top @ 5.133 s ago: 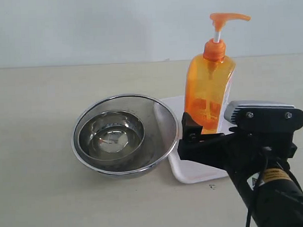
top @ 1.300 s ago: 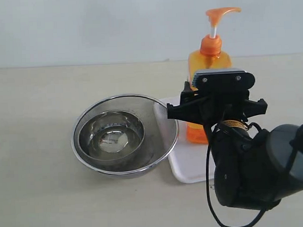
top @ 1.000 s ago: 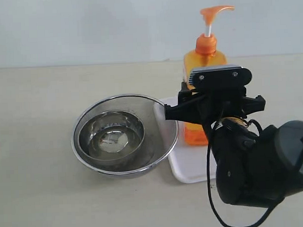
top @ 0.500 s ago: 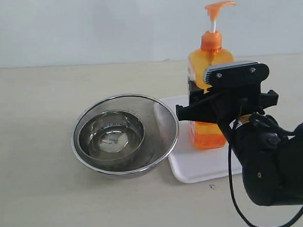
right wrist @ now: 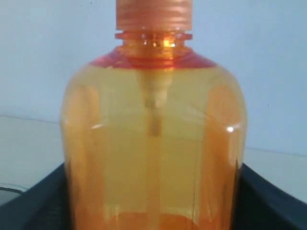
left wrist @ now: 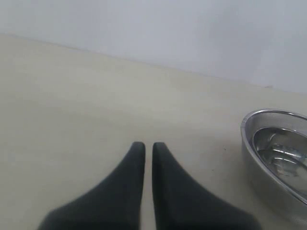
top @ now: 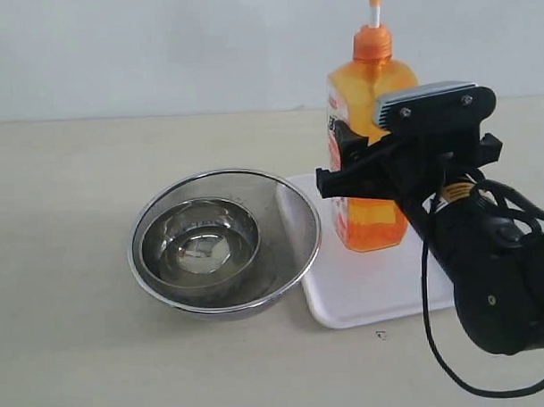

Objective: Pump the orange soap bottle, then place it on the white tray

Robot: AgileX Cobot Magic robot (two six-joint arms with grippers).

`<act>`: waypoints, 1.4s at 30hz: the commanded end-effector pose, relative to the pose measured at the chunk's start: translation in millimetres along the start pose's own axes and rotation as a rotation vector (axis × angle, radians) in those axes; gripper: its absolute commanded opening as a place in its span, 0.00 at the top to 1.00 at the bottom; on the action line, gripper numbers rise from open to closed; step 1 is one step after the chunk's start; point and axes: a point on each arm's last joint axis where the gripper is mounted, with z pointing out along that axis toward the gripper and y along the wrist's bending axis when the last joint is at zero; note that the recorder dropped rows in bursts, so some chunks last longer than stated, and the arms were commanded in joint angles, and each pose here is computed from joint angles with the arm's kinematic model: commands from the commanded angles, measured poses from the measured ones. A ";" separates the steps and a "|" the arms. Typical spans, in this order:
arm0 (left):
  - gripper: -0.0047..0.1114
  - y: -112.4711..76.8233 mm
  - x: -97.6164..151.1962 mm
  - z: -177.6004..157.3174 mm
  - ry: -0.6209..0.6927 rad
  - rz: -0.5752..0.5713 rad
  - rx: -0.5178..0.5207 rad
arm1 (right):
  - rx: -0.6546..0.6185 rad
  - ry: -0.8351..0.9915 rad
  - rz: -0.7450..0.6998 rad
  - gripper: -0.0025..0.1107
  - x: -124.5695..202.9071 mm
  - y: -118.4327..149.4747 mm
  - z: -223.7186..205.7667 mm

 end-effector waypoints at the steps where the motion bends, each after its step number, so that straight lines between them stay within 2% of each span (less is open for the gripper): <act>1: 0.91 0.5 0.8 0.1 -0.003 -0.005 -0.005 | -0.010 -0.128 0.045 0.98 -16.7 -5.8 2.8; 19: 0.91 0.5 0.8 0.1 -0.003 -0.005 -0.005 | -0.006 -0.081 0.024 0.98 4.3 -16.9 20.4; 27: 0.91 0.5 0.8 0.1 -0.003 -0.005 -0.005 | -0.021 -0.052 0.026 0.98 18.6 -11.5 31.6; 38: 0.91 0.5 0.8 0.1 -0.003 -0.005 -0.005 | 0.004 -0.042 0.006 0.98 21.7 -13.1 33.6; 40: 0.91 0.5 0.8 0.1 -0.003 -0.005 -0.005 | 0.004 -0.042 0.002 0.96 21.7 -13.1 33.6; 42: 0.91 0.5 0.8 0.1 -0.003 -0.005 -0.005 | 0.000 -0.041 0.000 0.88 22.1 -12.9 33.2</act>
